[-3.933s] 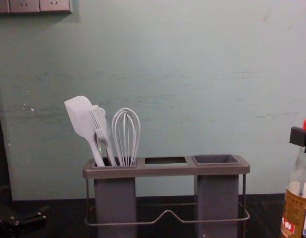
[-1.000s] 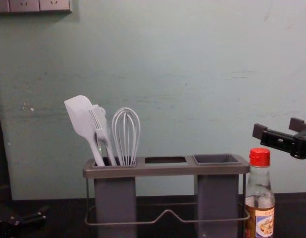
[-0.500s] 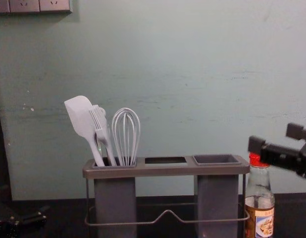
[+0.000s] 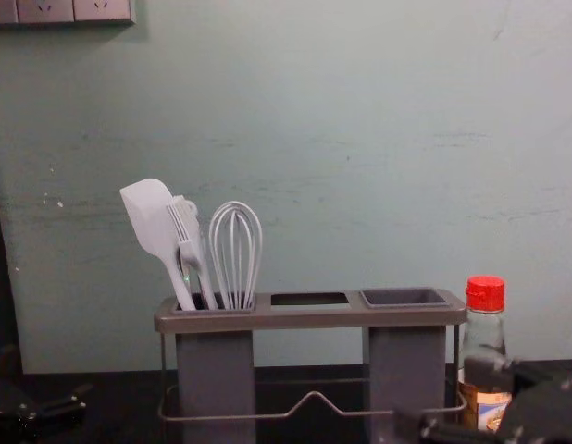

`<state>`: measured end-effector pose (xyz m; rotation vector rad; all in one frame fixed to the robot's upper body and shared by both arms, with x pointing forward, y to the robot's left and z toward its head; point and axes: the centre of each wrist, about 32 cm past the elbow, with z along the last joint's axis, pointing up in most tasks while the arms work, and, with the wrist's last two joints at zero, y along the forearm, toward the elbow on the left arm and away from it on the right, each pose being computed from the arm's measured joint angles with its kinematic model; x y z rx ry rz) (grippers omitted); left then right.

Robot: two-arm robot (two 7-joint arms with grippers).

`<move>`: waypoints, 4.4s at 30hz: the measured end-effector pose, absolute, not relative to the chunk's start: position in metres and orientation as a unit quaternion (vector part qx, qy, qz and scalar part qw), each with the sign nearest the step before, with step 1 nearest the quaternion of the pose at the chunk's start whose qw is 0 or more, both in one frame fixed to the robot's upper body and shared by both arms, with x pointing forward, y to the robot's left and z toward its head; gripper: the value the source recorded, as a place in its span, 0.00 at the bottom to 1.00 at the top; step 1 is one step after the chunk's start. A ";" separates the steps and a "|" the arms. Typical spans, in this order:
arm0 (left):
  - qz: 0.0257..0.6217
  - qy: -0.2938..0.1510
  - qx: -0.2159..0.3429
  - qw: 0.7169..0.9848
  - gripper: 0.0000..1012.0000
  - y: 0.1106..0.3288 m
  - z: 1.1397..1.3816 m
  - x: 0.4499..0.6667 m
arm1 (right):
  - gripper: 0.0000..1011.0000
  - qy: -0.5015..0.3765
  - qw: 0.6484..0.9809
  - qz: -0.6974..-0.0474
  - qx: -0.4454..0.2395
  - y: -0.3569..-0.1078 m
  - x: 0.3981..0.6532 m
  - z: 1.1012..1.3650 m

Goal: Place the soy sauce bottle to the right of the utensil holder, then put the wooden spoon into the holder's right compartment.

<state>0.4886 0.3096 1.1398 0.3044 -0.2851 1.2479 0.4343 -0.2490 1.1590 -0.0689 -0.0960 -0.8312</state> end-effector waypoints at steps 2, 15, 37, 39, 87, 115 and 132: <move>0.580 -0.132 0.141 0.791 0.99 0.310 1.140 0.489 | 0.99 -0.041 0.915 -0.399 -0.038 -0.247 0.434 1.155; 0.580 -0.132 0.142 0.791 0.99 0.310 1.140 0.489 | 0.99 -0.035 0.917 -0.395 -0.043 -0.244 0.434 1.150; 0.580 -0.132 0.141 0.791 0.99 0.310 1.140 0.489 | 0.99 -0.015 0.915 -0.398 -0.069 -0.240 0.427 1.156; 0.580 -0.132 0.141 0.791 0.99 0.310 1.140 0.489 | 0.99 0.003 0.911 -0.402 -0.097 -0.236 0.423 1.160; 0.580 -0.132 0.141 0.791 0.99 0.310 1.140 0.489 | 0.99 0.136 0.824 -0.464 -0.296 -0.172 0.459 1.205; 0.580 -0.132 0.141 0.791 0.99 0.310 1.140 0.489 | 0.99 0.135 0.822 -0.464 -0.301 -0.154 0.480 1.197; 0.580 -0.132 0.141 0.791 0.99 0.310 1.140 0.489 | 0.99 0.135 0.820 -0.469 -0.299 -0.152 0.481 1.196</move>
